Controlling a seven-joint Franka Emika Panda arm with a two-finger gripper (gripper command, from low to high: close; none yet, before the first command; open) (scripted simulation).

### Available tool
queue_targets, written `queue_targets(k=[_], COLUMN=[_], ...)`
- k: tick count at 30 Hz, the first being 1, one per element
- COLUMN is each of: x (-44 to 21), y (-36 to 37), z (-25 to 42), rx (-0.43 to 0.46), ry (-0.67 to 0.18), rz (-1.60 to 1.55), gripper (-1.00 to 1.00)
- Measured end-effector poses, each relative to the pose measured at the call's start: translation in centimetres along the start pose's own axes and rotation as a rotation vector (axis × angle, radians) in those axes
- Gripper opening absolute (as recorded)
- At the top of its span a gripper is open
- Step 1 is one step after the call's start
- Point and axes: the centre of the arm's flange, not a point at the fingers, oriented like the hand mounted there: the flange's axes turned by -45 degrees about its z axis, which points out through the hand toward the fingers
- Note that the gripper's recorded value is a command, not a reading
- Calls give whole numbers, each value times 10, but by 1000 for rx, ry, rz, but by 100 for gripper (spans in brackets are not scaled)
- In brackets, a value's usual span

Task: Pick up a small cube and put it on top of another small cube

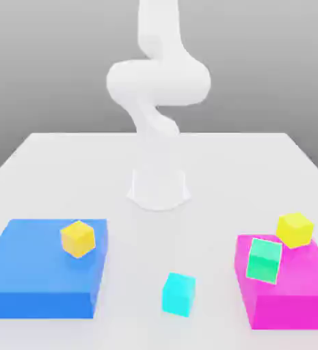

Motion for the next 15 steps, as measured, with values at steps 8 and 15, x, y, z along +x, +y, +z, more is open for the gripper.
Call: queue_targets(k=[8,15], x=[-69,-176], y=[-9,-17], z=[182,296], rx=[27,-36], ry=[-282,-512], rz=[123,208], gripper=[0,0])
